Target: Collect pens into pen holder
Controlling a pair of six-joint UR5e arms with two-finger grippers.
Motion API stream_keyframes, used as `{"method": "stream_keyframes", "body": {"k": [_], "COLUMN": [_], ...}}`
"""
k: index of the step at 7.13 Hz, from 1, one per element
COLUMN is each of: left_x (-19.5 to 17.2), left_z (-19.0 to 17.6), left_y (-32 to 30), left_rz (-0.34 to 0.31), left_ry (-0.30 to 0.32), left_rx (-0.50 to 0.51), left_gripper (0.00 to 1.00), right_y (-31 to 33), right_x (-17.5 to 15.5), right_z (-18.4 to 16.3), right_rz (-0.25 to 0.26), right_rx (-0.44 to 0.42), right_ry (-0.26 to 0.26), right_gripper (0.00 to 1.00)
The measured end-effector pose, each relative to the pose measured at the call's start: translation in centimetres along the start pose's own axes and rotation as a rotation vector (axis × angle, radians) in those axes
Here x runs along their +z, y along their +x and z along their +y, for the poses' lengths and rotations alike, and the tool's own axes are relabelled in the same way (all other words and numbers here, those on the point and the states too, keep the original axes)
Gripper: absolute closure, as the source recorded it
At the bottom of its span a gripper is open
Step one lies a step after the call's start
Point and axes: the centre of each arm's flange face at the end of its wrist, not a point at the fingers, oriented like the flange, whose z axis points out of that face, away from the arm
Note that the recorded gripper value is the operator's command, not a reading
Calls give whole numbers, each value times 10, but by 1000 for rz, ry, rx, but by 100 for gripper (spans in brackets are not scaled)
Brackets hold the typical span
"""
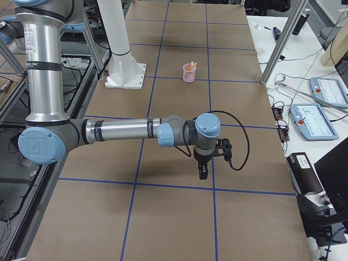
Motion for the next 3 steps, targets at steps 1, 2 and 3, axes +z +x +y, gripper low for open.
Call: {"method": "stream_keyframes", "body": {"k": [1,2,3], "left_x": [-3,-6,-6], "left_z": [-2,-7,-17], "left_y": [3,9,12], "left_rz": [0,0,-4], "left_ry": [6,15,20], "left_rx": [6,20,33], "left_gripper": [0,0,0], "right_y": [-4,-8,-10], "right_x": [-5,-10,-14], "right_z": [-3,-5,-5], "right_rz": [-4,-6,-10], "right_rx": [-3,-7,-7], "right_ry": [11,22,28], "right_gripper": [0,0,0]}}
